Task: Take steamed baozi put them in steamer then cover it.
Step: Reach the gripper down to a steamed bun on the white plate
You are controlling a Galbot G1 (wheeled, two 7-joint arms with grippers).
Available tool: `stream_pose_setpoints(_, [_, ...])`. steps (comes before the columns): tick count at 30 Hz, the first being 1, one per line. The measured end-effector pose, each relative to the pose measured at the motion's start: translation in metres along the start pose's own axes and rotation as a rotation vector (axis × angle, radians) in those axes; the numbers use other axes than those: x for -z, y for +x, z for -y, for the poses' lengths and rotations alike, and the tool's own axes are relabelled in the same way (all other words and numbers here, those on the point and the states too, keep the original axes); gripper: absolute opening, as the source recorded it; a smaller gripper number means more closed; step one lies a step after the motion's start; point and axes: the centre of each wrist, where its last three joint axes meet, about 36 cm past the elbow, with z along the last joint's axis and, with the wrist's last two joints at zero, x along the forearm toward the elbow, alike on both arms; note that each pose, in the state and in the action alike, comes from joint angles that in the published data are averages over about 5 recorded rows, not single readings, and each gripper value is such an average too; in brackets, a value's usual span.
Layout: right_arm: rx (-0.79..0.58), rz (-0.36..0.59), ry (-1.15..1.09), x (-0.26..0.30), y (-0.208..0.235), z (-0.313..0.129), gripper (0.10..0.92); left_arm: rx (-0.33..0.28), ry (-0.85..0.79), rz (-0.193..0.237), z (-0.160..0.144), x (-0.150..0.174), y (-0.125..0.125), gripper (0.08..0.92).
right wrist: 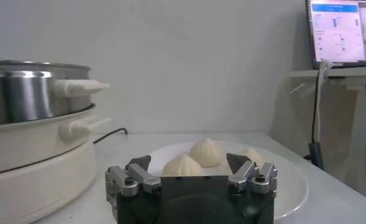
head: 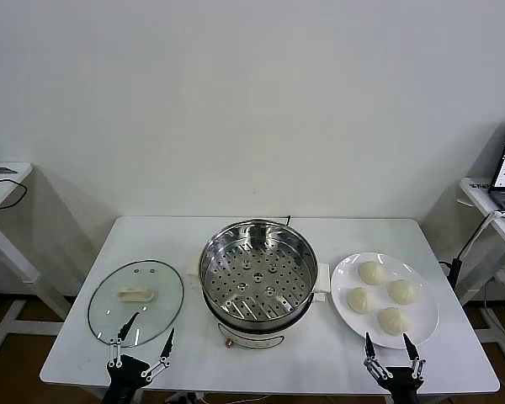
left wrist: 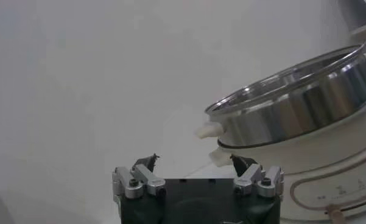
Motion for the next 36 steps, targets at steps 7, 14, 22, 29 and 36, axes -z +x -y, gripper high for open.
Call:
stream_pose_setpoints(7, [-0.059,0.007,0.019,0.022,-0.058,0.013,0.823,-0.006,-0.005,0.012,0.002,0.005,0.000,0.823])
stream_pose_setpoints(14, [-0.031,-0.002,0.017,0.060,-0.150,0.031,0.823,-0.008,-0.009,0.027,0.004,0.011,0.001,0.823])
stream_pose_setpoints(22, [0.180,-0.069,0.104,0.109,-0.252,0.050,0.823,0.001,0.007,0.036,0.004,0.017,-0.001,0.823])
stream_pose_setpoints(29, [0.508,-0.170,0.297,0.147,-0.323,0.069,0.823,0.005,0.019,0.041,0.004,0.021,-0.001,0.823])
stream_pose_setpoints(36, [0.875,-0.301,0.569,0.189,-0.381,0.082,0.823,0.018,0.020,0.043,0.003,0.022,-0.001,0.823])
